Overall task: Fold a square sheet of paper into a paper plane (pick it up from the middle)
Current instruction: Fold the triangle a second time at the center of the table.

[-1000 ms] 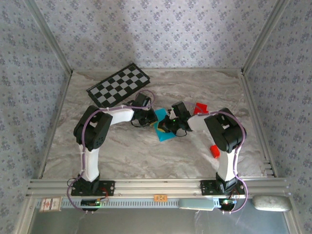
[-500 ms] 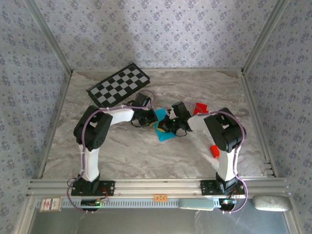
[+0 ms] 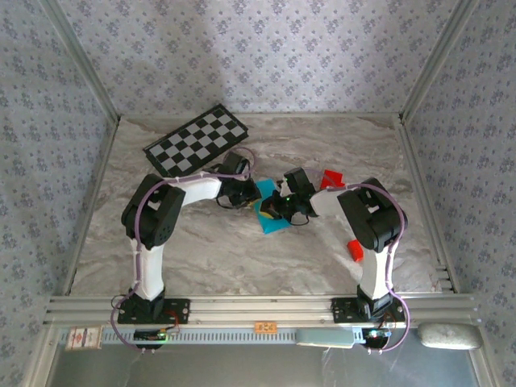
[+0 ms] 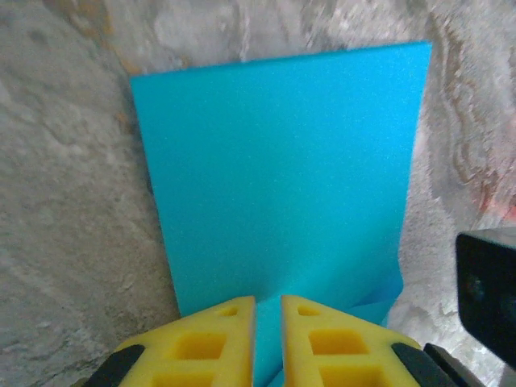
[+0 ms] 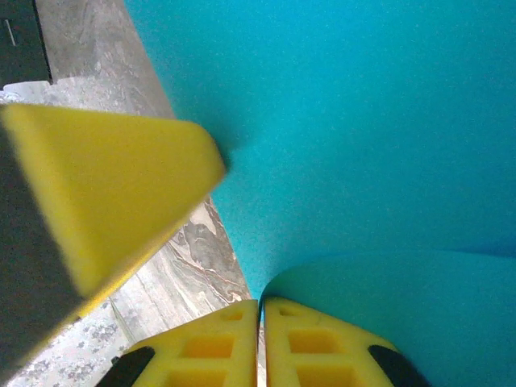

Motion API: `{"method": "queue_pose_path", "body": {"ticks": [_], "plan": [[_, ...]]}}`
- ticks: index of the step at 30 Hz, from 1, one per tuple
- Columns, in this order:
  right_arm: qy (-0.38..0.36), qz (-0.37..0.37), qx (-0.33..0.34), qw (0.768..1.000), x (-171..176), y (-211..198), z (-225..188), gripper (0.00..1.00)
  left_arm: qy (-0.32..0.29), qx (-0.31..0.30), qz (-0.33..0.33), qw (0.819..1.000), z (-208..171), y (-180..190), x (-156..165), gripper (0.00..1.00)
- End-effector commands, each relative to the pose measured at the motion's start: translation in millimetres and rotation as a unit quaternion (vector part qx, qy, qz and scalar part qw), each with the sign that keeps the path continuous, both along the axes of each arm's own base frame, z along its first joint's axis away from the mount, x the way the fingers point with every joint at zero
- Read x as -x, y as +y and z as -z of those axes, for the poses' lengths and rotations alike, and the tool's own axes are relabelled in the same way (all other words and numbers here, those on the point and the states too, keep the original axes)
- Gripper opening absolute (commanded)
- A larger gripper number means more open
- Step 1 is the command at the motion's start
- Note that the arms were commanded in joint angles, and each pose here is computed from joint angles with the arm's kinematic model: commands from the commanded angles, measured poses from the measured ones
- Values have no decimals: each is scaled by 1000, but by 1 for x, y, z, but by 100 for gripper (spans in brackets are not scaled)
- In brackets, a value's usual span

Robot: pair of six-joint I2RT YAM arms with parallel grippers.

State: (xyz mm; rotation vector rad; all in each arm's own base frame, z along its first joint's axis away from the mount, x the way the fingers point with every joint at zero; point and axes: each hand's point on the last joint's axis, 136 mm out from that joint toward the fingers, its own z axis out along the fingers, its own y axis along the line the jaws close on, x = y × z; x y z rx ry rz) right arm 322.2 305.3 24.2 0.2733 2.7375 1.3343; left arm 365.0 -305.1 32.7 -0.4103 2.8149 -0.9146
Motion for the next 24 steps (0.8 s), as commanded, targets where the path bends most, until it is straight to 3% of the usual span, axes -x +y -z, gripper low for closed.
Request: {"method": "queue_pose_path", "body": {"ticks": [1, 6, 14, 24], "plan": [[47, 7, 53, 997, 14, -17, 34, 14, -39, 15, -16, 999, -44, 10, -22, 17], [48, 5, 55, 997, 14, -17, 35, 21, -62, 12, -41, 997, -66, 32, -38, 19], [48, 2, 57, 997, 14, -16, 35, 32, -66, 7, -60, 996, -71, 53, -30, 20], [53, 2, 68, 996, 17, -20, 40, 13, -44, 27, -46, 998, -57, 42, -8, 15]]}}
